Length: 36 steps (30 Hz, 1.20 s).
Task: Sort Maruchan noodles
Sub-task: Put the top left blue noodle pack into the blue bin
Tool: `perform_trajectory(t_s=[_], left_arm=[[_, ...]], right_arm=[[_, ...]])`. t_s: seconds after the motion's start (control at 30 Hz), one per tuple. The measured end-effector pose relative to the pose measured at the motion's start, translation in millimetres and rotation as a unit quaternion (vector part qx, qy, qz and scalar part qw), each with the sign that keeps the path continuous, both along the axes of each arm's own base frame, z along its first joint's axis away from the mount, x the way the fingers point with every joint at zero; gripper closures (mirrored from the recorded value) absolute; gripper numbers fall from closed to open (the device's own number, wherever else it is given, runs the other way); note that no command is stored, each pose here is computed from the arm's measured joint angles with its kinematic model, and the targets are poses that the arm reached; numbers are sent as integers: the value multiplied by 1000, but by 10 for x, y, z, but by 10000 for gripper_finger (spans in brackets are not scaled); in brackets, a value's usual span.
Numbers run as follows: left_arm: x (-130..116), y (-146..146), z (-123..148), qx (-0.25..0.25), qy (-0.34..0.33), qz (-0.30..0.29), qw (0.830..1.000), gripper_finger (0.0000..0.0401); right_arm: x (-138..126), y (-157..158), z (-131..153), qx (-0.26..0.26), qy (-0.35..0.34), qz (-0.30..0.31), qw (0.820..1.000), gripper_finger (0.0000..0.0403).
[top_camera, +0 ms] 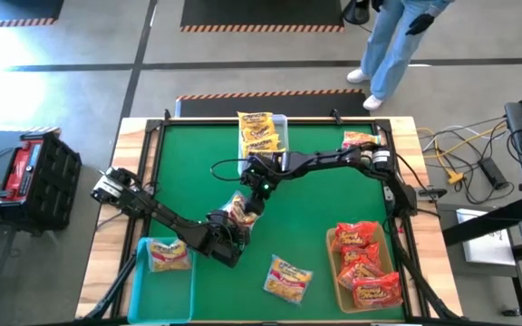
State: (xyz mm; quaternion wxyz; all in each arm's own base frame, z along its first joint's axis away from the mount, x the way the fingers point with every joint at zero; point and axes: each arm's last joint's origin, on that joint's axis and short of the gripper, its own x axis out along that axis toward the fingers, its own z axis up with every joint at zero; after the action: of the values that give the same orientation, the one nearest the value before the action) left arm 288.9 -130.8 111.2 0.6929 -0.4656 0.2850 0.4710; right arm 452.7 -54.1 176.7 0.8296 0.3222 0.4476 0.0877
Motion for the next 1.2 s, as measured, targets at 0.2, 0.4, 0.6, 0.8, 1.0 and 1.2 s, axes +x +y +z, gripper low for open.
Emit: perform_trajectory(t_s=[0.2, 0.4, 0.6, 0.8, 1.0, 1.2], left_arm=[[6, 13, 0, 0, 0, 2, 1000, 304], [27, 53, 2, -3, 6, 0, 1000, 304], [58, 99, 7, -6, 8, 0, 1000, 304], [71, 114, 5, -4, 7, 0, 1000, 304], [71, 116, 4, -3, 7, 0, 1000, 304], [71, 117, 3, -1, 8, -2, 1000, 304]], right_arm=[[21, -2, -5, -18, -5, -15, 1000, 166], [38, 68, -25, -17, -5, -8, 1000, 165], [51, 97, -48, -19, -5, -8, 1000, 165], [72, 167, -39, -21, -16, -1, 1000, 166], [69, 242, -83, -28, -10, 1, 1000, 168], [89, 317, -178, -20, 2, 5, 1000, 180]])
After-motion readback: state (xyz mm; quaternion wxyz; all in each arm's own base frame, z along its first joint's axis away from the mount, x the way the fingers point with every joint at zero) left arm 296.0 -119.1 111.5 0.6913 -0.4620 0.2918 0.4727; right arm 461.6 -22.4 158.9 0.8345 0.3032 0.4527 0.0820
